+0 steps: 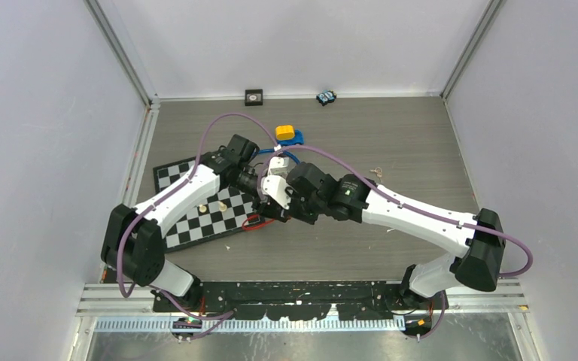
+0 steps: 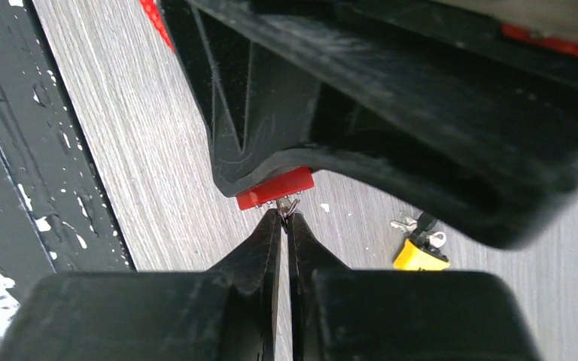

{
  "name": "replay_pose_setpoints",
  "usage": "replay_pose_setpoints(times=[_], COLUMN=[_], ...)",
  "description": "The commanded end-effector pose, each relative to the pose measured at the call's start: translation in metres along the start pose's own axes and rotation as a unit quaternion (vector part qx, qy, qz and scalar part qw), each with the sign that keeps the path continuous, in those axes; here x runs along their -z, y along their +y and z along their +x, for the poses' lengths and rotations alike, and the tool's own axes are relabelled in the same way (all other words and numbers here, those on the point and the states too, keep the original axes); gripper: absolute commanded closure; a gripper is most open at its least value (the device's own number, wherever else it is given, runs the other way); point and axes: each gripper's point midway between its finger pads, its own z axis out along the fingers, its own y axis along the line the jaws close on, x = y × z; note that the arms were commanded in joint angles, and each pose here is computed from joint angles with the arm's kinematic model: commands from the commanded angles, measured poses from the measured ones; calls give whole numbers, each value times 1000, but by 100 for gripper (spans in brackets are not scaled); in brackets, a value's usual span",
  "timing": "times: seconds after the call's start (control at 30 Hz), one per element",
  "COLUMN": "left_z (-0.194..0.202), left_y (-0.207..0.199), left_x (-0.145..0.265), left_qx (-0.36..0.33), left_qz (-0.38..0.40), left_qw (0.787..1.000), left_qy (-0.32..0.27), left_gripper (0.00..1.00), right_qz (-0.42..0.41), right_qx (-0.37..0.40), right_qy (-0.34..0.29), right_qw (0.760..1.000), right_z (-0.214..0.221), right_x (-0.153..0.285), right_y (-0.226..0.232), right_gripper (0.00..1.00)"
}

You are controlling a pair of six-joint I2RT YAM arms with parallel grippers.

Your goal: Unlock with the key

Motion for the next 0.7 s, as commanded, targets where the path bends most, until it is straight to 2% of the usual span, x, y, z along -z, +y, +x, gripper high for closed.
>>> replay_pose_setpoints(times=[0.0, 0.23, 0.43, 0.67], left_z=[-10, -13, -19, -29], left_y=[8, 3, -6, -23], left_x=[2, 3, 3, 4], left_qx=[-39, -42, -41, -46], left_qz=[-24, -13, 14, 53], left_qw=[999, 999, 998, 996], left_qy=[-11, -20, -36, -61], left_gripper=[100, 100, 100, 100], right_qz=[-12, -11, -19, -67], right_qx=[-40, -60, -91, -151], right_qy=[-113, -145, -166, -191], right_qw=[993, 988, 982, 968], right_z=[-56, -49, -33, -21], right_x=[26, 54, 61, 43], right_y=[-4, -18, -25, -27], right_gripper=[86, 66, 58, 49])
